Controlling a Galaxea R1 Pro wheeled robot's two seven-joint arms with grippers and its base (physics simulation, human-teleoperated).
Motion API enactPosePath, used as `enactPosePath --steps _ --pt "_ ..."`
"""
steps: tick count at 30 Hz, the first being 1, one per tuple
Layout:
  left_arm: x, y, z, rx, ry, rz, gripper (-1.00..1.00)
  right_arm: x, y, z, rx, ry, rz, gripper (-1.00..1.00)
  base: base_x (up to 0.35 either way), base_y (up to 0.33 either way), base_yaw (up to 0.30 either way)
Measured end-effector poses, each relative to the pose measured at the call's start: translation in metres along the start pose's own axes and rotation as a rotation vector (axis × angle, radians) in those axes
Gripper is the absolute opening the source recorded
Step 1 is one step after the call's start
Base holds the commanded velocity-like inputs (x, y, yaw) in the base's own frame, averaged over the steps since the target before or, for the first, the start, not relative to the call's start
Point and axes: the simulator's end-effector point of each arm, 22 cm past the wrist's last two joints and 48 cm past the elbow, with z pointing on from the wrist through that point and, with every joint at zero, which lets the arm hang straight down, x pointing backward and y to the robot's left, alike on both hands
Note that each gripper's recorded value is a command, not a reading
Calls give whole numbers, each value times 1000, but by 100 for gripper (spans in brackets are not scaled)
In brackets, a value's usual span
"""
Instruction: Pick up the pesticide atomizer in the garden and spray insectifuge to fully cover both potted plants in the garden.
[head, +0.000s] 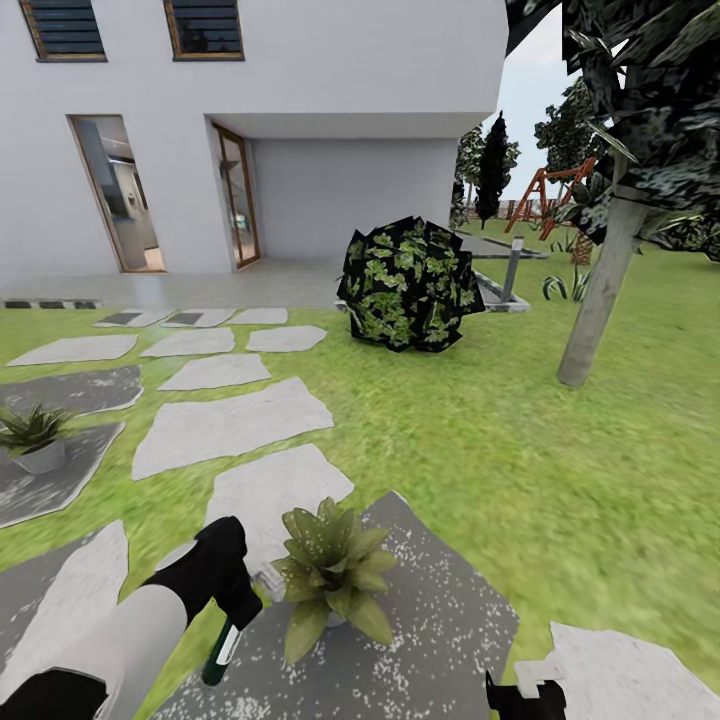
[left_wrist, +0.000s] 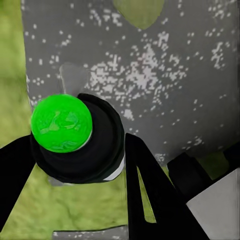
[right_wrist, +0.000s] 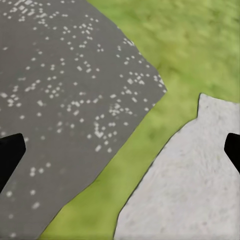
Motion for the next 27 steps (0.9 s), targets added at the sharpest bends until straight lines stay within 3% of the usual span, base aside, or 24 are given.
enactPosePath --steps 9,17,27 --pt "33 -26 32 44 63 14 -100 0 0 0 0 0 0 100 0 0 0" --pt "16 -15 16 23 31 8 -100 0 -1 0 1 0 -1 100 0 0 0" --pt "30 -23 29 41 58 11 -100 0 -1 0 2 -1 -1 100 0 0 0"
